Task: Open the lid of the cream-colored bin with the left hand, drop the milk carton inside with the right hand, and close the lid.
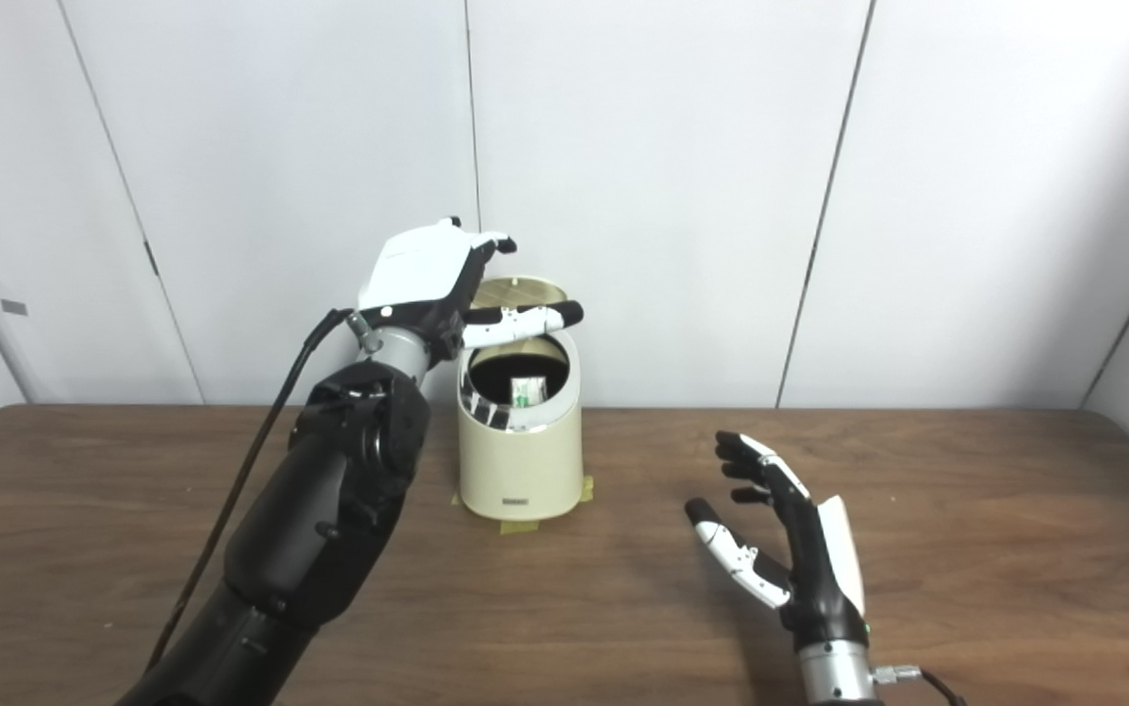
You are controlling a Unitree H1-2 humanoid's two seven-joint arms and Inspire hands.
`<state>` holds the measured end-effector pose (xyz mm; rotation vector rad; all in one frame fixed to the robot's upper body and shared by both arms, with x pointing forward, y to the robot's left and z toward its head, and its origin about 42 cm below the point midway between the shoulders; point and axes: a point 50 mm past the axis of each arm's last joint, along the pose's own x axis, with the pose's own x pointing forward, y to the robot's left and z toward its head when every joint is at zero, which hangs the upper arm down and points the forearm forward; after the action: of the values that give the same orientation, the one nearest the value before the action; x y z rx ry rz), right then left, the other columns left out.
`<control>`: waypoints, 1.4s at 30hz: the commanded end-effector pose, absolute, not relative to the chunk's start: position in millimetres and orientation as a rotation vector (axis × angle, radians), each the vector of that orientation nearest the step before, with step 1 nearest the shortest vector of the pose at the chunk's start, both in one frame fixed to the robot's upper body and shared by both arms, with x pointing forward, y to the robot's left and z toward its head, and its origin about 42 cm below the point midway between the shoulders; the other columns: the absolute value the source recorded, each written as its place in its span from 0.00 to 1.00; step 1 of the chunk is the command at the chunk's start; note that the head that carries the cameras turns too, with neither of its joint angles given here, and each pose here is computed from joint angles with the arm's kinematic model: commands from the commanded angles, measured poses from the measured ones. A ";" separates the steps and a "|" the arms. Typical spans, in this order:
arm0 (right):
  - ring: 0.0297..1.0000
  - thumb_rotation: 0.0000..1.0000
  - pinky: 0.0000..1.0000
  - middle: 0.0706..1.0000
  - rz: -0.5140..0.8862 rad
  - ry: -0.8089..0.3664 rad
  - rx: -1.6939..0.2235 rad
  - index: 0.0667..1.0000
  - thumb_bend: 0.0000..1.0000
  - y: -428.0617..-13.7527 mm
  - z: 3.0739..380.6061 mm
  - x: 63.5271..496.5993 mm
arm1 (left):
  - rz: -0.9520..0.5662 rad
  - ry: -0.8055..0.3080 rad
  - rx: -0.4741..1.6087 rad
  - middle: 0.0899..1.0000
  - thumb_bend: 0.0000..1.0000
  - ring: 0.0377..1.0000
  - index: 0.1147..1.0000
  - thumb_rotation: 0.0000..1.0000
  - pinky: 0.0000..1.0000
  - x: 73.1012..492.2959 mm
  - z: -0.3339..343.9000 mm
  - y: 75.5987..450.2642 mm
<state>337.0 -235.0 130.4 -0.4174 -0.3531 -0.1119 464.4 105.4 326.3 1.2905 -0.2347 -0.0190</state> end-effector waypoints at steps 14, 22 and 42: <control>0.75 0.57 0.67 0.77 -0.102 -0.326 -0.406 0.77 0.31 -229.6 113.0 325.8 | 0.010 -0.356 1.308 0.87 0.94 1.00 0.83 0.99 1.00 450.8 353.6 98.3; 0.75 0.56 0.67 0.77 -0.104 -0.314 -0.410 0.78 0.30 -226.8 115.1 326.0 | -0.013 -0.391 1.318 0.86 0.95 1.00 0.82 1.00 1.00 433.2 339.7 100.2; 0.74 0.52 0.66 0.76 -0.105 -0.299 -0.381 0.77 0.29 -224.9 119.0 323.3 | -0.123 -0.275 1.348 0.84 0.87 0.99 0.80 1.00 1.00 428.4 307.6 112.3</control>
<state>333.8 -233.1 131.6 -0.4138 -0.3338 -0.1092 428.2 112.2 290.0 1.3356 -0.2161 -0.1571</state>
